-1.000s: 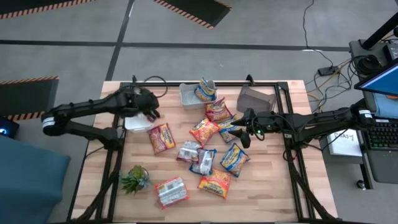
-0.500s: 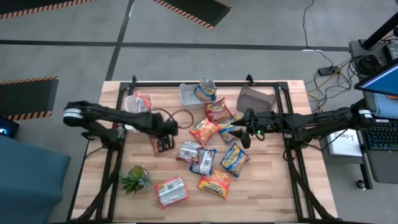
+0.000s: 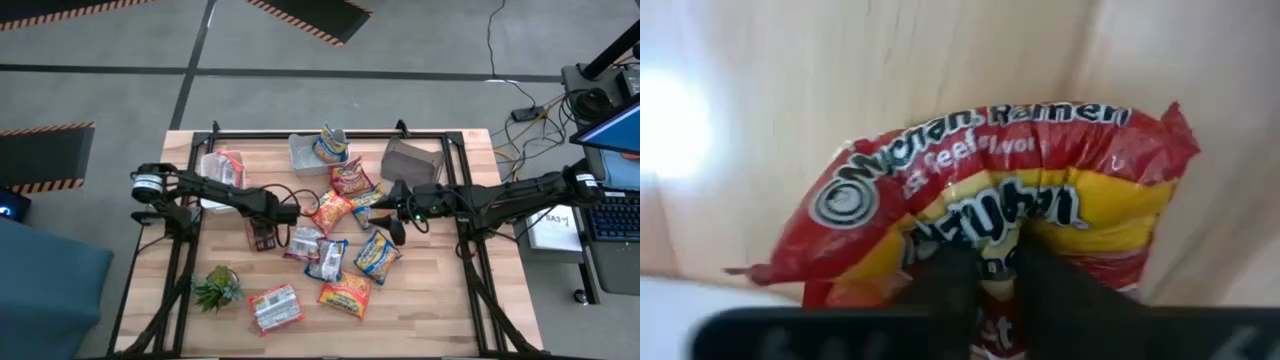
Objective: Sort Maruchan noodles
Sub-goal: Put the top left red noodle pack into the black bin
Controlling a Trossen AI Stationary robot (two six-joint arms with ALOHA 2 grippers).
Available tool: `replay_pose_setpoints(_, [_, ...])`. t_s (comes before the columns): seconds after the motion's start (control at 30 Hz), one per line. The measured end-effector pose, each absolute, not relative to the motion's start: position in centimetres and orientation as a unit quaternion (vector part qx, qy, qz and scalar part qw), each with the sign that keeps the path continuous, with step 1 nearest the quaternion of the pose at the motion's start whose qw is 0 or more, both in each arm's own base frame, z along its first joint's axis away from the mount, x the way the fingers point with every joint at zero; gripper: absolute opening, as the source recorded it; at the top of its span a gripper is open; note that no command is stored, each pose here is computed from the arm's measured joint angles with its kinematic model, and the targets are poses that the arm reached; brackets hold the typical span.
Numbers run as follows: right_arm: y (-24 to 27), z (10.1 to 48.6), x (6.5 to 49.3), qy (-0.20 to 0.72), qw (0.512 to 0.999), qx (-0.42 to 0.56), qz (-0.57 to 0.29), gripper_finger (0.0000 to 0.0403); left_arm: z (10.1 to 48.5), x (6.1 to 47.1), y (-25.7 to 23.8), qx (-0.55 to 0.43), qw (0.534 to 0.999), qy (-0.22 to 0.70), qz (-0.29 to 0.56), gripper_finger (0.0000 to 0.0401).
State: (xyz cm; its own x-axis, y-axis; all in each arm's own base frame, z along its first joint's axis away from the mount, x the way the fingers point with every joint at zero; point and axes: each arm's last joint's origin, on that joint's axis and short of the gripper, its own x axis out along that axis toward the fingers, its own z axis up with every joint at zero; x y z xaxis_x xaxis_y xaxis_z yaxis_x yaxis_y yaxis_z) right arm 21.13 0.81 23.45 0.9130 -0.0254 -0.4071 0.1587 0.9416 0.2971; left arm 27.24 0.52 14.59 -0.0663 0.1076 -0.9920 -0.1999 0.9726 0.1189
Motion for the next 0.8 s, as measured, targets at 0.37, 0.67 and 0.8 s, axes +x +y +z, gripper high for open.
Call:
replay_pose_setpoints(0.37, [3.2, 22.9, 20.3, 0.247, 0.957, 0.152, 0.001, 0.0228, 26.8, 29.9, 1.5, 0.09, 0.903, 0.408, 0.094, 0.0004])
replay_pose_setpoints(0.67, [7.0, 24.6, 18.4, 0.198, 0.969, 0.091, 0.12, 0.0228, 30.9, 34.6, 6.9, 0.162, 0.973, 0.023, 0.161, 0.0002])
replay_pose_setpoints(0.8, [8.1, 26.3, 17.0, 0.134, 0.974, 0.047, 0.175, 0.0228, 28.4, 38.0, 10.0, 0.135, 0.977, -0.01, 0.162, 0.0002])
